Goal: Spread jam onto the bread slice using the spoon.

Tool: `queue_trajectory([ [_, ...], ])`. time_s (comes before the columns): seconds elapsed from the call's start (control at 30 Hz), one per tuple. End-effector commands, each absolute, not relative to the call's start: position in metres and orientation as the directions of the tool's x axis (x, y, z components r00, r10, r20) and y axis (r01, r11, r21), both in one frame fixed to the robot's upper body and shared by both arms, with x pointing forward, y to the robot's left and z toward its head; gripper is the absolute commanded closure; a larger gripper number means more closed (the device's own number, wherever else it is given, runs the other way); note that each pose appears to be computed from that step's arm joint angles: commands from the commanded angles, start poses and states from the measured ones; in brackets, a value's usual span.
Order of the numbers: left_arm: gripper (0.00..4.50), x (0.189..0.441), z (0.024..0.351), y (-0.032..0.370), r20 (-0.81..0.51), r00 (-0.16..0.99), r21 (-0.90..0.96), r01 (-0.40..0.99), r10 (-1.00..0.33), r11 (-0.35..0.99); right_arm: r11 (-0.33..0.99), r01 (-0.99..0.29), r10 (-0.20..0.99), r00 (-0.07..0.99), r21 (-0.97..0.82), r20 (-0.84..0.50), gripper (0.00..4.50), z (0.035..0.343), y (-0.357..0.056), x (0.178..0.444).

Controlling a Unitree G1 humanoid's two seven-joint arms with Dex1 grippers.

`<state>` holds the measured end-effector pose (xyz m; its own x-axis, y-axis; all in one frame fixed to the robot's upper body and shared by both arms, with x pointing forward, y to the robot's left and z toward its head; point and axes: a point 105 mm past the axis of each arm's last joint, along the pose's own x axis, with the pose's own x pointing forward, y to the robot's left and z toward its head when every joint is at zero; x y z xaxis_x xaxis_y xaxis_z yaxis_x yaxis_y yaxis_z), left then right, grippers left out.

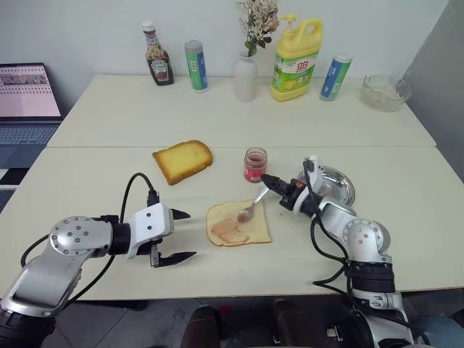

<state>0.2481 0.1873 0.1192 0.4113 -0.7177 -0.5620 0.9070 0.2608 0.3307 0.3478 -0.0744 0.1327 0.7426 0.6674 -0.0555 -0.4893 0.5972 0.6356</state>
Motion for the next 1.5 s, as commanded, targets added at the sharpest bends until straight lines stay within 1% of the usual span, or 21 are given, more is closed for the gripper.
queue_trajectory([
  [0.03,0.0,0.249,0.126,0.184,-0.552,0.415,0.358,0.901,-0.723,0.245,0.551,-0.531,0.665,0.746,0.644,0.046,4.44,0.164,-0.077,0.347],
  [0.17,0.0,0.251,0.127,0.184,-0.55,0.415,0.357,0.901,-0.725,0.245,0.504,-0.549,0.698,0.714,0.667,0.061,4.44,0.167,-0.056,0.339],
  [0.37,0.0,0.252,0.128,0.182,-0.545,0.415,0.361,0.9,-0.729,0.243,0.448,-0.552,0.756,0.654,0.703,0.032,4.44,0.15,-0.022,0.326],
  [0.47,0.0,0.251,0.127,0.182,-0.544,0.416,0.36,0.9,-0.729,0.245,0.461,-0.547,0.765,0.644,0.699,0.001,4.44,0.14,-0.022,0.323],
  [0.67,0.0,0.25,0.126,0.183,-0.545,0.417,0.359,0.9,-0.727,0.247,0.517,-0.54,0.745,0.665,0.664,-0.039,4.44,0.134,-0.046,0.326],
  [0.87,0.0,0.249,0.125,0.184,-0.549,0.414,0.357,0.902,-0.726,0.244,0.543,-0.546,0.719,0.695,0.638,-0.017,4.44,0.145,-0.067,0.33],
  [1.13,0.0,0.251,0.127,0.183,-0.549,0.409,0.358,0.903,-0.729,0.237,0.488,-0.6,0.708,0.697,0.633,0.114,4.44,0.187,-0.07,0.331],
  [1.33,0.0,0.253,0.134,0.181,-0.529,0.418,0.363,0.898,-0.739,0.248,0.478,-0.601,0.704,0.698,0.64,0.129,4.44,0.188,-0.069,0.331],
  [1.5,0.0,0.244,0.136,0.175,-0.518,0.38,0.329,0.915,-0.766,0.231,0.453,-0.627,0.717,0.679,0.633,0.16,4.44,0.193,-0.069,0.326],
])
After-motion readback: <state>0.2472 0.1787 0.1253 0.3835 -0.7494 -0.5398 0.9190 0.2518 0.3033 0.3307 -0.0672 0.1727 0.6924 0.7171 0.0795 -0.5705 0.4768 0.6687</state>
